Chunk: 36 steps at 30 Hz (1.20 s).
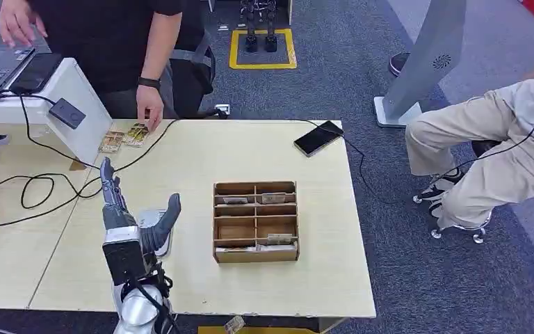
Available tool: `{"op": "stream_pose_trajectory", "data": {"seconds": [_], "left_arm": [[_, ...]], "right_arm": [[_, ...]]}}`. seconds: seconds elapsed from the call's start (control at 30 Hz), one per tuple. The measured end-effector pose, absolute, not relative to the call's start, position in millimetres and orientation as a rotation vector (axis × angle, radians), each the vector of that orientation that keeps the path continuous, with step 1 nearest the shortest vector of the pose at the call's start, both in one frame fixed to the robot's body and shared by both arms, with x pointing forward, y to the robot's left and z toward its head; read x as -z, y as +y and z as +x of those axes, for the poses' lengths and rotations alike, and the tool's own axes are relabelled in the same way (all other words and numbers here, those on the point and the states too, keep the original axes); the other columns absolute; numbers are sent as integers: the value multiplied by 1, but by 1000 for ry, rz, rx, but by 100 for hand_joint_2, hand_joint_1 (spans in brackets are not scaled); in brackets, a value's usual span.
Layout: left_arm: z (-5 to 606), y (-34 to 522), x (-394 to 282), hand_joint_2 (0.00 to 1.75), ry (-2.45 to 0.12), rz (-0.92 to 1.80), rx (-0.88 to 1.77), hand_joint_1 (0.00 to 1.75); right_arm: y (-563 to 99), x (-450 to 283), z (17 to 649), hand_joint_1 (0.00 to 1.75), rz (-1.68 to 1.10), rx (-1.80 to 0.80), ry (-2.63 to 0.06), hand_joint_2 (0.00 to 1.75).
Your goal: Pass the card to the sensor for recognition and then transmit it.
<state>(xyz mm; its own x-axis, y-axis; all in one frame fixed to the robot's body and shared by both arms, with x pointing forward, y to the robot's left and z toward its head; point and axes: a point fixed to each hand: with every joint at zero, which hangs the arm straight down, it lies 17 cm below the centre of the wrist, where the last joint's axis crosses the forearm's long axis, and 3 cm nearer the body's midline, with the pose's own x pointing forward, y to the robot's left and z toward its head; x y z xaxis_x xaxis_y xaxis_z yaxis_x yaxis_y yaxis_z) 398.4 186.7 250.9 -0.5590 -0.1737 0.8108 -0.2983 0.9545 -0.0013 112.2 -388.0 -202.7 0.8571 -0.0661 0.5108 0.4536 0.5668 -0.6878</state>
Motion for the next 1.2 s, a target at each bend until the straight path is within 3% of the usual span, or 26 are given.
{"op": "stream_pose_trajectory", "data": {"seconds": [0.13,0.33,0.63,0.97,1.2], "left_arm": [[382,171,-265,175,-2248,237,-116,0],[349,94,-276,175,-2366,-23,235,0],[317,39,-269,175,-2385,-214,522,0],[332,13,-219,175,-2272,134,916,0],[347,10,-186,175,-2170,272,1044,0]], "right_arm": [[-388,202,113,0,-926,313,-468,175],[-392,201,117,0,-930,291,-483,175],[-396,200,119,0,-935,285,-491,175],[-399,200,119,0,-937,273,-488,175],[-399,201,118,0,-935,270,-478,175]]}}
